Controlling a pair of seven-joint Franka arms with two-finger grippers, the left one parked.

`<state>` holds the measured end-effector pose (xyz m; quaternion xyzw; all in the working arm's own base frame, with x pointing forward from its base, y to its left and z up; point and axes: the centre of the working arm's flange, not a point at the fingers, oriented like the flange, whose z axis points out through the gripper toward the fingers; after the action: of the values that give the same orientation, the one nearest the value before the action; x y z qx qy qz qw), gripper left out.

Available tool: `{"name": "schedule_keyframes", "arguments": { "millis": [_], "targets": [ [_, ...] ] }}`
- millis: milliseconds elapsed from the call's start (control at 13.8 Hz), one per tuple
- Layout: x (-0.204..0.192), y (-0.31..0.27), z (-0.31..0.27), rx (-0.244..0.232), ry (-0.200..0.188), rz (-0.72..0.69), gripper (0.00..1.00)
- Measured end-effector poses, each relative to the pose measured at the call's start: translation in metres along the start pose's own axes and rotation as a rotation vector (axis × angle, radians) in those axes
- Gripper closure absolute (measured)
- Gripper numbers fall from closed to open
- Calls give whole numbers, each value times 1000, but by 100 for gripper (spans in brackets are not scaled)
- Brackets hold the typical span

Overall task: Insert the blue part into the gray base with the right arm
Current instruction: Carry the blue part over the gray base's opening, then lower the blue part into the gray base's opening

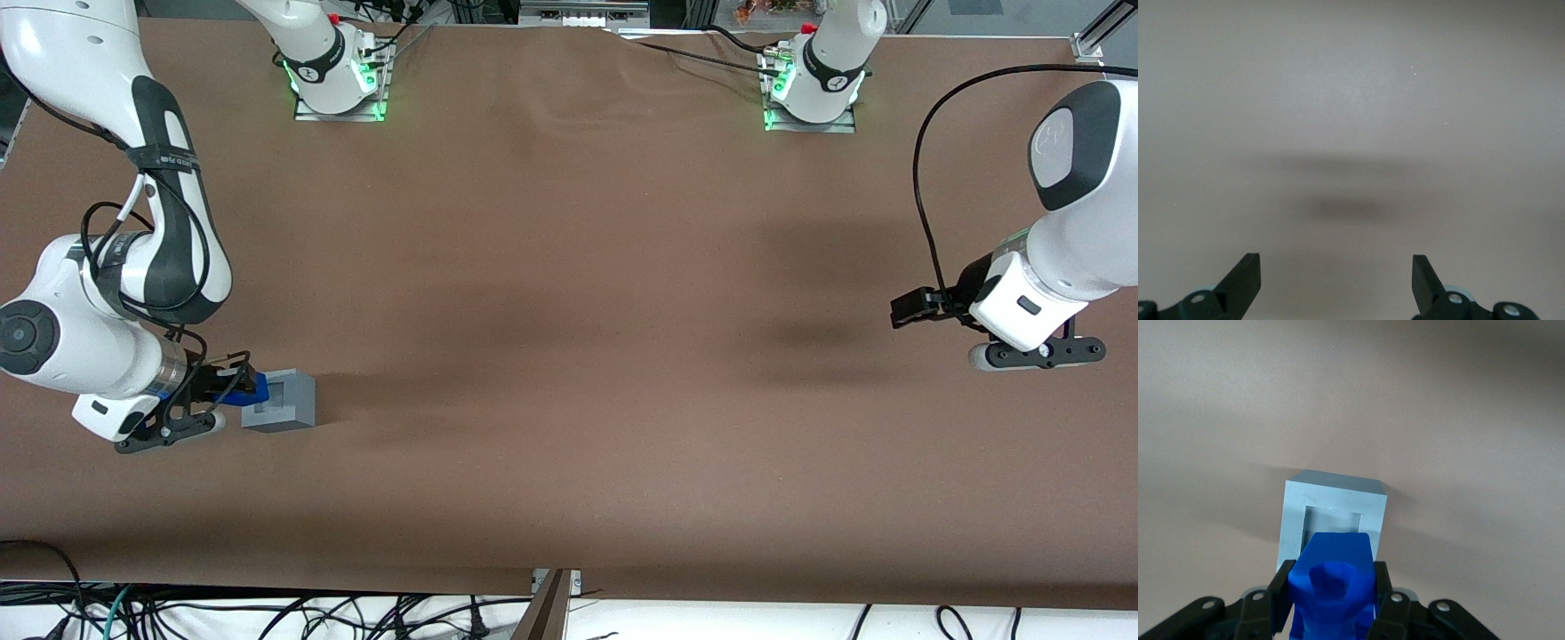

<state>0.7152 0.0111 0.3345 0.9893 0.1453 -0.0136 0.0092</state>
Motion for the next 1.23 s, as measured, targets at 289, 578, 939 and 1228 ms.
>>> {"name": "schedule_keyframes", "arguments": {
  "millis": [289, 578, 939, 1228],
  "targets": [
    [1, -1, 13, 19, -7, 9, 50],
    [3, -2, 25, 39, -7, 19, 50],
    [5, -2, 25, 38, 6, 25, 50],
    [7, -2, 29, 36, 20, 65, 50]
  ]
}}
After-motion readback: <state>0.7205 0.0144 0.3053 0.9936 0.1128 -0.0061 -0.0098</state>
